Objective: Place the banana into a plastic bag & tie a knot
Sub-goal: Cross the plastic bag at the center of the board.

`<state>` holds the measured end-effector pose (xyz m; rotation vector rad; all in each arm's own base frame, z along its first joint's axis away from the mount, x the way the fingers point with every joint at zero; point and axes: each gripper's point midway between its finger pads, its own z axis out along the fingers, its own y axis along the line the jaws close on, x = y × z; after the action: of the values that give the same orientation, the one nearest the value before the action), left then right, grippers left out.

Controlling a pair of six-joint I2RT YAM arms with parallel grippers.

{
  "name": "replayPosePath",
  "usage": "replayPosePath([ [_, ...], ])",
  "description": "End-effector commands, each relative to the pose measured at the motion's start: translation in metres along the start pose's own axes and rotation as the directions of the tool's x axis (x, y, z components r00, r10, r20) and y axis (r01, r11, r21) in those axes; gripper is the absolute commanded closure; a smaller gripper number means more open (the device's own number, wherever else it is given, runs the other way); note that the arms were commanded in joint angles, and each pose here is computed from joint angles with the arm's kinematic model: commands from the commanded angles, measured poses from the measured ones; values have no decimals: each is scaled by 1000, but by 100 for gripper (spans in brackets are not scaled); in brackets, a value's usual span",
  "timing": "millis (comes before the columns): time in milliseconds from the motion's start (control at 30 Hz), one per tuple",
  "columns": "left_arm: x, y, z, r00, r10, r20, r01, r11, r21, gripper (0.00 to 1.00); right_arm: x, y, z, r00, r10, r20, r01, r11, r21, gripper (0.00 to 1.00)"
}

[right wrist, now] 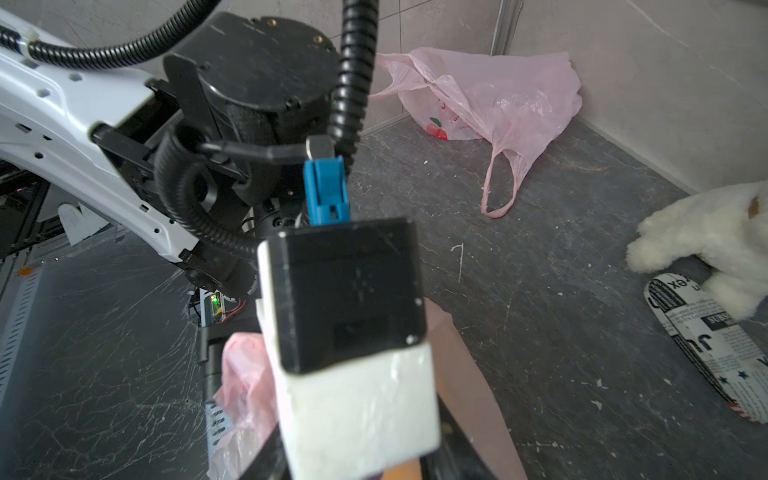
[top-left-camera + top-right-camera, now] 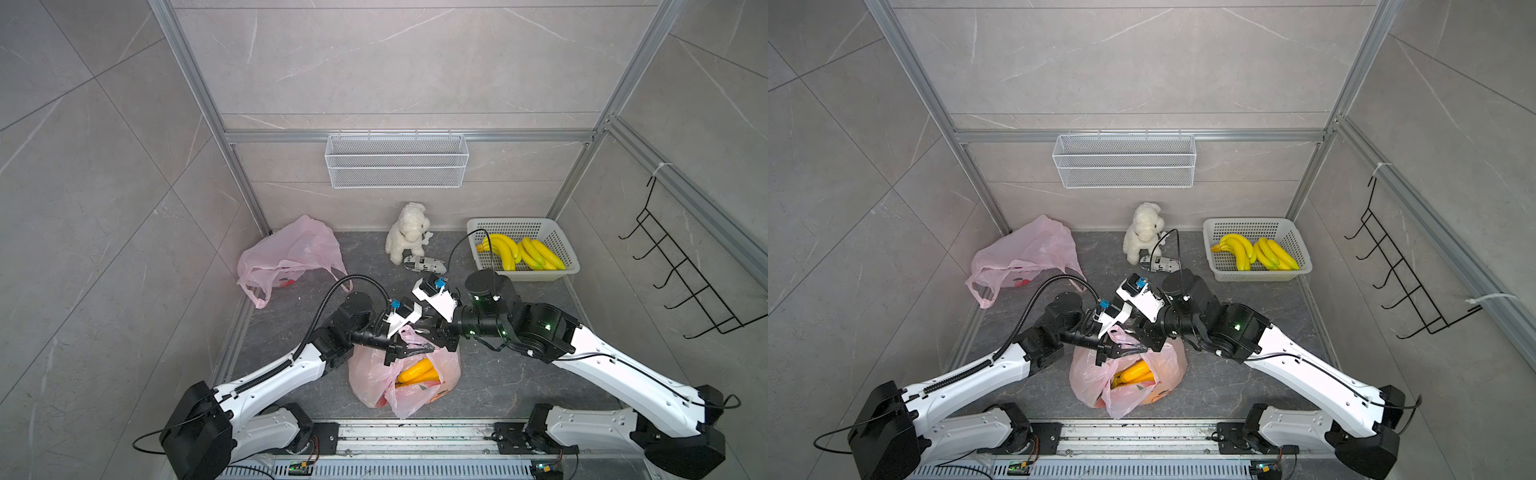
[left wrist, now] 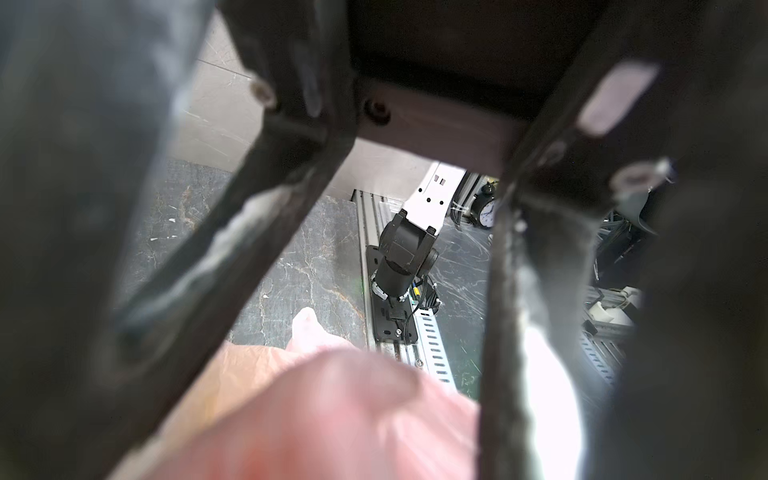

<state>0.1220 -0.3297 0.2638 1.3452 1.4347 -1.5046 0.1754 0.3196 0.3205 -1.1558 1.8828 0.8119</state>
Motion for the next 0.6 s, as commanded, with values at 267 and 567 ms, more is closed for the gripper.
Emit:
replayPosePath([
  [267, -17, 2, -7, 998, 58, 34, -55, 996, -71, 97, -2, -26, -22, 998, 21, 62, -32, 983, 179, 100],
  [567, -16, 23, -17, 998, -12, 59, 22, 987, -162, 97, -5, -52, -51, 991, 22, 134, -68, 932, 355, 100],
])
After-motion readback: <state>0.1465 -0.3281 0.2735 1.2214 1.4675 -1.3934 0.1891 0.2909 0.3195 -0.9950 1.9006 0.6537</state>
